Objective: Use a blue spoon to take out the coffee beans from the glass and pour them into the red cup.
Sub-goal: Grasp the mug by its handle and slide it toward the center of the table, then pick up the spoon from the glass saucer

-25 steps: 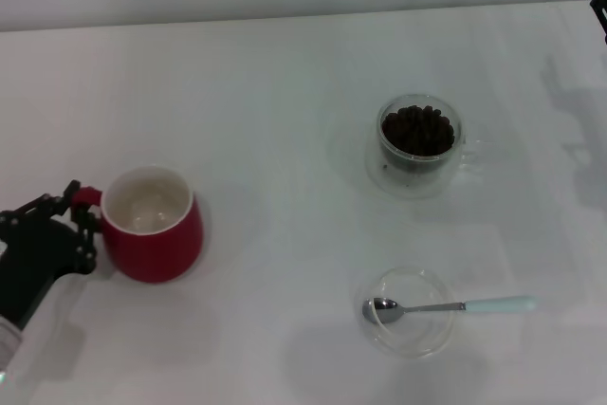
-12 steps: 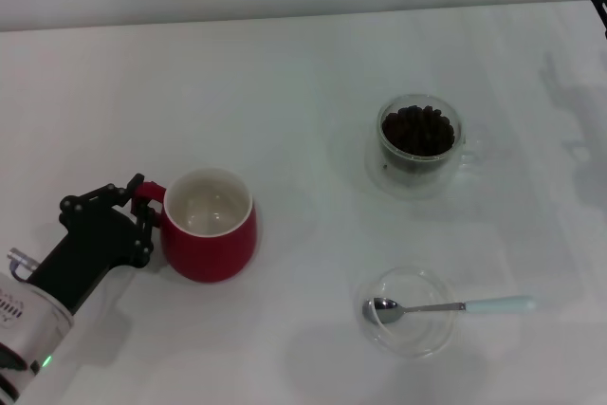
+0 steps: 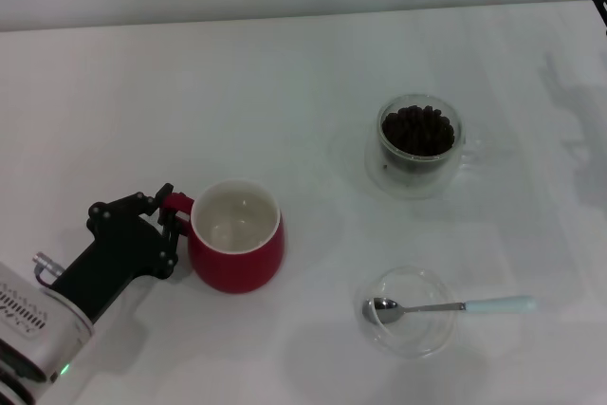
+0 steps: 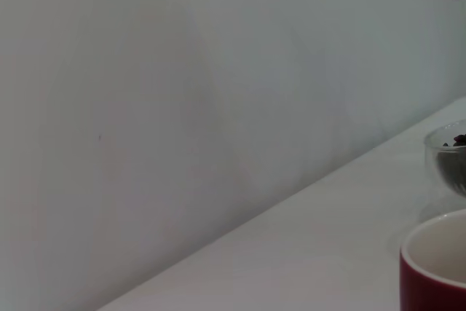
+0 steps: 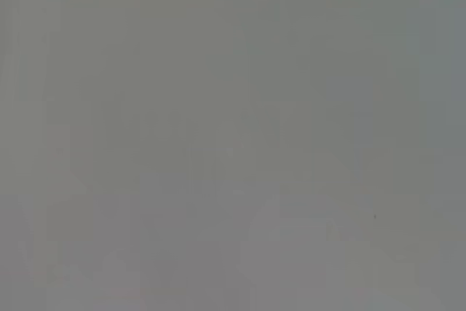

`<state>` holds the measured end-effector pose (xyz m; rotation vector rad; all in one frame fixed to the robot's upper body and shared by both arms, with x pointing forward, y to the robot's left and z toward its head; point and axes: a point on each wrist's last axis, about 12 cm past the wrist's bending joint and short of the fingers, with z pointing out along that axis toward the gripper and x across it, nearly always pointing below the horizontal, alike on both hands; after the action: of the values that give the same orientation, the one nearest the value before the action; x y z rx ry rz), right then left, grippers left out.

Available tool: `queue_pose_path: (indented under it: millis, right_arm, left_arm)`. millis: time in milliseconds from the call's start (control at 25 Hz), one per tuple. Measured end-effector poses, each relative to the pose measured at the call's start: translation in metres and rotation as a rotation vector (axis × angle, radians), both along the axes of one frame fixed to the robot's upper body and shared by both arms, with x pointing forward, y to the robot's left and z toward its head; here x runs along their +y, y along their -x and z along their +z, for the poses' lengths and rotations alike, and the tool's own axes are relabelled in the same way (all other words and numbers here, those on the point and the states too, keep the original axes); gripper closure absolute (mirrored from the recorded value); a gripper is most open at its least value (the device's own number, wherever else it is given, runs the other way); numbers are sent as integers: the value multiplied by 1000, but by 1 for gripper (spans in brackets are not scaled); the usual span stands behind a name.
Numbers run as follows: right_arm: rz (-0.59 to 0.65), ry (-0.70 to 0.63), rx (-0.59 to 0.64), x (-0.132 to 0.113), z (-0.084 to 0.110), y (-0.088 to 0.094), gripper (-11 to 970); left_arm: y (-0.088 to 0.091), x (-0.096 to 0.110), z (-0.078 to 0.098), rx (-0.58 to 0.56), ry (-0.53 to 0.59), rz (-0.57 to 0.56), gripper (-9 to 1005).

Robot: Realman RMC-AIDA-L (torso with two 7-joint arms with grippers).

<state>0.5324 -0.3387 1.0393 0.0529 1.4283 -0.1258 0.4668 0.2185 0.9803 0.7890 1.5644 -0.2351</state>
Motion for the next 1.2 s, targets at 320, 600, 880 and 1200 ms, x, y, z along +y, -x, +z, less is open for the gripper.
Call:
queue_pose_path:
  millis: [320, 600, 880, 1200]
  right_arm:
    - [1, 1, -2, 0, 1, -1, 103]
    - [3, 1, -4, 1, 1, -2, 104]
    - [3, 1, -8, 0, 3, -3, 104]
    - [-32, -201, -32, -11, 1, 2, 104]
  left_arm:
    - [8, 3, -3, 10, 10, 15, 765]
    - [19, 7, -7, 29, 18, 34, 454]
    - [41, 17, -8, 12, 62, 72, 262]
    - [79, 62, 2, -106, 216, 415, 246]
